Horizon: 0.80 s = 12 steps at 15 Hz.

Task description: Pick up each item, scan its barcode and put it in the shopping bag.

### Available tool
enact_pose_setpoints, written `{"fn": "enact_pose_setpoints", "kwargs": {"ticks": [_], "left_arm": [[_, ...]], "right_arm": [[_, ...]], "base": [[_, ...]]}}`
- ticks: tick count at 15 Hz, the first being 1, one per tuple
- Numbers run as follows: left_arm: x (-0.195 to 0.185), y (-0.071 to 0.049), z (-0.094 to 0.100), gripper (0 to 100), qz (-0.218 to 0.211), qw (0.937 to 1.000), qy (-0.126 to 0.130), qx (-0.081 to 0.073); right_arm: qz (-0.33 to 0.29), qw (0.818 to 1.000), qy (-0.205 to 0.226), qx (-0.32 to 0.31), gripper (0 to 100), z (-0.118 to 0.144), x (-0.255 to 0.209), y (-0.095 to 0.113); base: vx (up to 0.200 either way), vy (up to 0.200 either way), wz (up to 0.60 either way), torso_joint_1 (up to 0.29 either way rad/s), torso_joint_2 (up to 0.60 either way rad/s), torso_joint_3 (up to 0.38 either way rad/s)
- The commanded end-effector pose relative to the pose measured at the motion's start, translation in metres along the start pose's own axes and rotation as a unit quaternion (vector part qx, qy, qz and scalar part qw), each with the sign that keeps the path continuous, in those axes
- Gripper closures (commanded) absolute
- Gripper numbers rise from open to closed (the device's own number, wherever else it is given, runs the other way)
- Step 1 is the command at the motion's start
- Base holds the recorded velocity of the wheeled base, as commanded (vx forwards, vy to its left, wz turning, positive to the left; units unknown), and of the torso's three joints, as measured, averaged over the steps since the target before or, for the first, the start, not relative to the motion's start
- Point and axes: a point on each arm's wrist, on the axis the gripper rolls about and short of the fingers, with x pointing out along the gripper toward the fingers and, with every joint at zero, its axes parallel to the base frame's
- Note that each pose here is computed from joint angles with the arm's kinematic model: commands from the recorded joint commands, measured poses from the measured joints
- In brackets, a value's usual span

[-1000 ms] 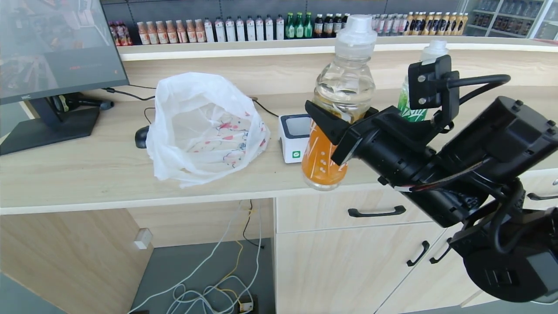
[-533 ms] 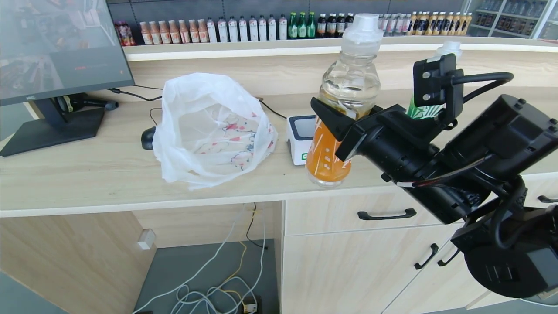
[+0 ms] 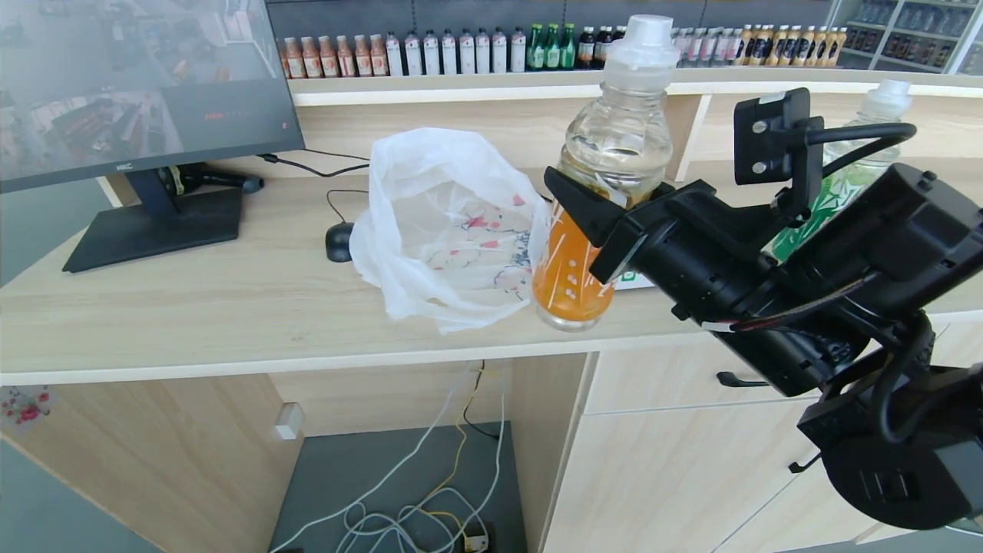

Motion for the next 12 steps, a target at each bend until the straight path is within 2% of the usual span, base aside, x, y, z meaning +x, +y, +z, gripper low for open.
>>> {"fn": "enact_pose_setpoints", "kwargs": {"ticks": [1,12], "left_arm": [[0.000,0.000,0.000,0,0.000,1.0000,0.000,0.000],[0.000,0.000,0.000,0,0.000,1.0000,0.000,0.001]], "right_arm": [[0.000,1.000,-0.001,0.000,100,0.001,0.000,0.000],[-0.001,1.000,-0.009,-0.001,100,-0.003,0.010,-0.001]], "base": [[0.000,0.000,0.00,0.000,0.00,0.000],[0.000,0.000,0.00,0.000,0.00,0.000]]}}
